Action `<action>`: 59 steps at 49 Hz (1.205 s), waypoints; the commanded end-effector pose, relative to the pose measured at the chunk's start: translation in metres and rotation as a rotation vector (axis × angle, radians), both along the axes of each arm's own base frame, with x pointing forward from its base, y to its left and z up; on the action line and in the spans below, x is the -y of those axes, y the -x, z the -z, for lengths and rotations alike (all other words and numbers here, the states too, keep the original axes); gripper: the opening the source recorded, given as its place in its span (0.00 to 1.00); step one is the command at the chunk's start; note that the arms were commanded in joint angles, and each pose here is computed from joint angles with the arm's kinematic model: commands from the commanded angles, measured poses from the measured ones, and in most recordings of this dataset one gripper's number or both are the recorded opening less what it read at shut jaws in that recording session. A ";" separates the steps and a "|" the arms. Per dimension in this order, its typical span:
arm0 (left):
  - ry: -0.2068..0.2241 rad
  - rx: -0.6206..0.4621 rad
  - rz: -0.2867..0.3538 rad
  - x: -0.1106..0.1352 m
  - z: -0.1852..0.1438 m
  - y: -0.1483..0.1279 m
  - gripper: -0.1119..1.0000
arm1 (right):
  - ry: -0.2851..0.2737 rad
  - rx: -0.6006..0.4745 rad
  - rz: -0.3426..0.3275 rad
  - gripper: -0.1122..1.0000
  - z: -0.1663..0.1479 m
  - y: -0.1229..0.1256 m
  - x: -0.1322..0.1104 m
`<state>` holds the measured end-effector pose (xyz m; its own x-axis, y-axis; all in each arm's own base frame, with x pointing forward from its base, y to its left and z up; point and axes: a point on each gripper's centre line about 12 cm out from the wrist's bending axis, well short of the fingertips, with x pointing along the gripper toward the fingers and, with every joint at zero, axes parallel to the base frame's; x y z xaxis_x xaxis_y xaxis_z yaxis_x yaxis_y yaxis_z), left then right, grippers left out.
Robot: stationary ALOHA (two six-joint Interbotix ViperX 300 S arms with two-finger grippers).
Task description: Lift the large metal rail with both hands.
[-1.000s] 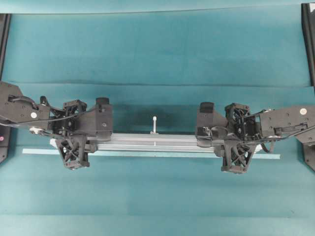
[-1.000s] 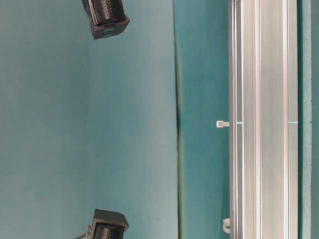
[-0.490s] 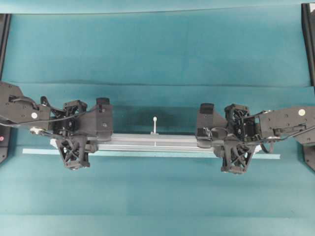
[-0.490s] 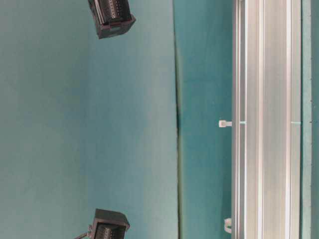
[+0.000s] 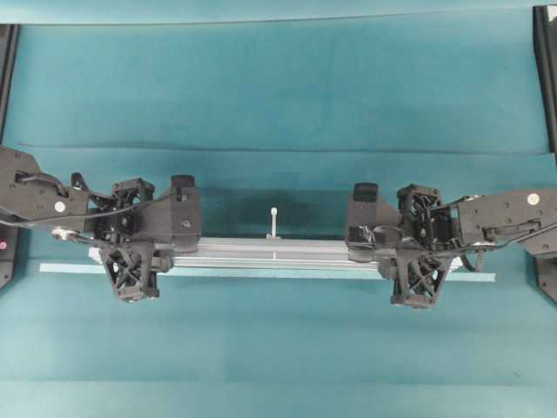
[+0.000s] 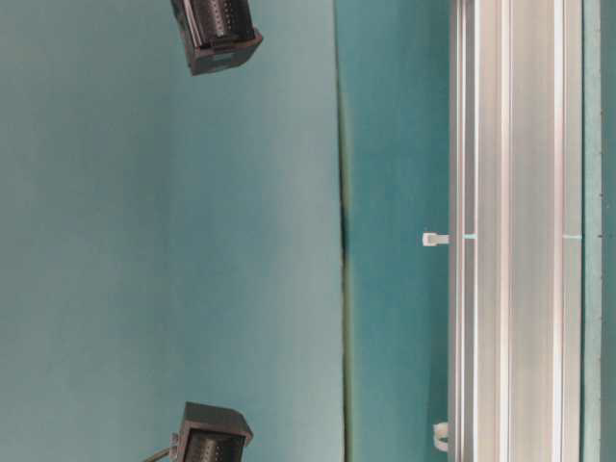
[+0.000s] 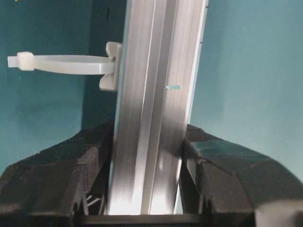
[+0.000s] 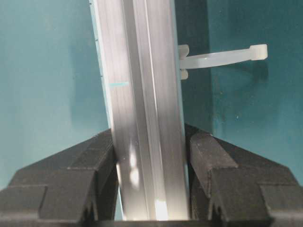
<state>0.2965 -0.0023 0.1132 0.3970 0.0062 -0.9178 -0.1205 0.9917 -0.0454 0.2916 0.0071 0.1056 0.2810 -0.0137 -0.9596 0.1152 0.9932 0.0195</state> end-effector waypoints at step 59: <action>0.018 -0.009 -0.032 0.001 0.004 0.001 0.86 | -0.033 0.021 0.071 0.78 0.007 0.000 0.004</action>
<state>0.2917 -0.0029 0.1043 0.3672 0.0049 -0.9301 -0.1578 0.9858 -0.0572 0.2888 0.0036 0.0994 0.2963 -0.0023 -0.9551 0.1719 0.9838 0.0510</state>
